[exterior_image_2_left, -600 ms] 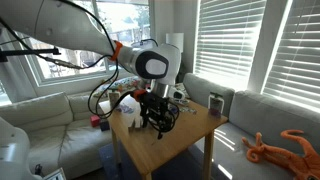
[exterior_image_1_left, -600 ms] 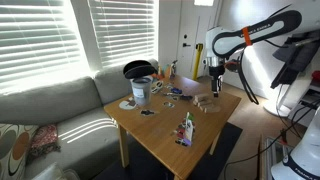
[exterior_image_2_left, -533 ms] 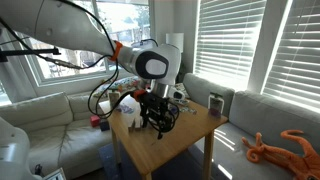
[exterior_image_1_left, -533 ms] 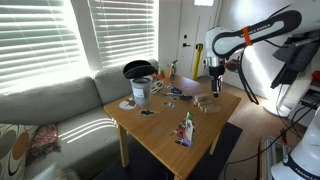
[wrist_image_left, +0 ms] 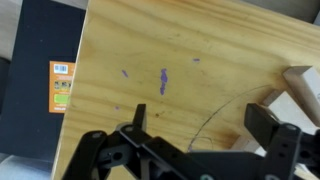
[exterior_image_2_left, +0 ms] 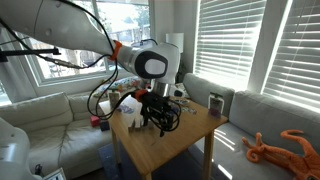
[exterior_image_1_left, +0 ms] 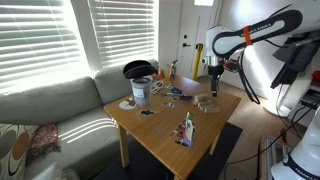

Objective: Move one wooden chip to the right and put it in a standing position

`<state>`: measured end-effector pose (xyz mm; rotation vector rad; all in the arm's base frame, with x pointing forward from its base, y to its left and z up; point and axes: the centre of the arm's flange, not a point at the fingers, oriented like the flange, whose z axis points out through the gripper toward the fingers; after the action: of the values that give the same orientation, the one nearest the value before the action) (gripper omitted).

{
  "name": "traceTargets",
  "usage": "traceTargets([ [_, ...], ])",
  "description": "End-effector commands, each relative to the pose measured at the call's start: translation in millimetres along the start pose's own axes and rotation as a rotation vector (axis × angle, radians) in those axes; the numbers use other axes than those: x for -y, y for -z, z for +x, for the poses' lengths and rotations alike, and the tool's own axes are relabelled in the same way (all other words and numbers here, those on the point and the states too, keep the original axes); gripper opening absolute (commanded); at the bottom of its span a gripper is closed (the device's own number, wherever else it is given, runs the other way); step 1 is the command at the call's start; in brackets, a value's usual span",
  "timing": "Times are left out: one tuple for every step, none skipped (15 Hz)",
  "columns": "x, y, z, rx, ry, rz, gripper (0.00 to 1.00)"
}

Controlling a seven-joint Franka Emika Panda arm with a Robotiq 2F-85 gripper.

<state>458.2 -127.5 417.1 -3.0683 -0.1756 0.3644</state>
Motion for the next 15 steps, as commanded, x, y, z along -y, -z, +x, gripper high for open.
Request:
traceTargets([
  [9.7, 17.3, -12.2, -0.09, 0.178, -0.009, 1.0],
  [11.1, 22.3, -14.0, -0.096, 0.229, -0.025, 1.0],
  [16.2, 27.8, -16.5, -0.104, 0.281, -0.033, 1.0],
  [22.0, 33.8, -19.4, -0.119, 0.332, -0.044, 1.0],
  [30.2, 38.2, -22.4, -0.135, 0.378, -0.059, 1.0],
  [37.0, 42.6, -24.2, -0.146, 0.425, -0.078, 1.0],
  [45.3, 46.2, -24.9, -0.147, 0.468, -0.112, 1.0],
  [52.0, 48.8, -24.3, -0.145, 0.511, -0.143, 1.0],
  [59.5, 50.4, -24.7, -0.144, 0.556, -0.167, 1.0],
  [66.6, 49.9, -23.7, -0.157, 0.591, -0.198, 1.0],
  [71.7, 51.7, -19.6, -0.199, 0.597, -0.208, 1.0],
  [62.6, 55.9, -11.8, -0.154, 0.544, -0.16, 1.0],
  [68.3, 56.7, -10.5, -0.174, 0.56, -0.175, 1.0],
  [71.4, 55.9, -10.2, -0.18, 0.569, -0.181, 1.0],
  [72.0, 55.5, -10.1, -0.181, 0.572, -0.183, 1.0],
])
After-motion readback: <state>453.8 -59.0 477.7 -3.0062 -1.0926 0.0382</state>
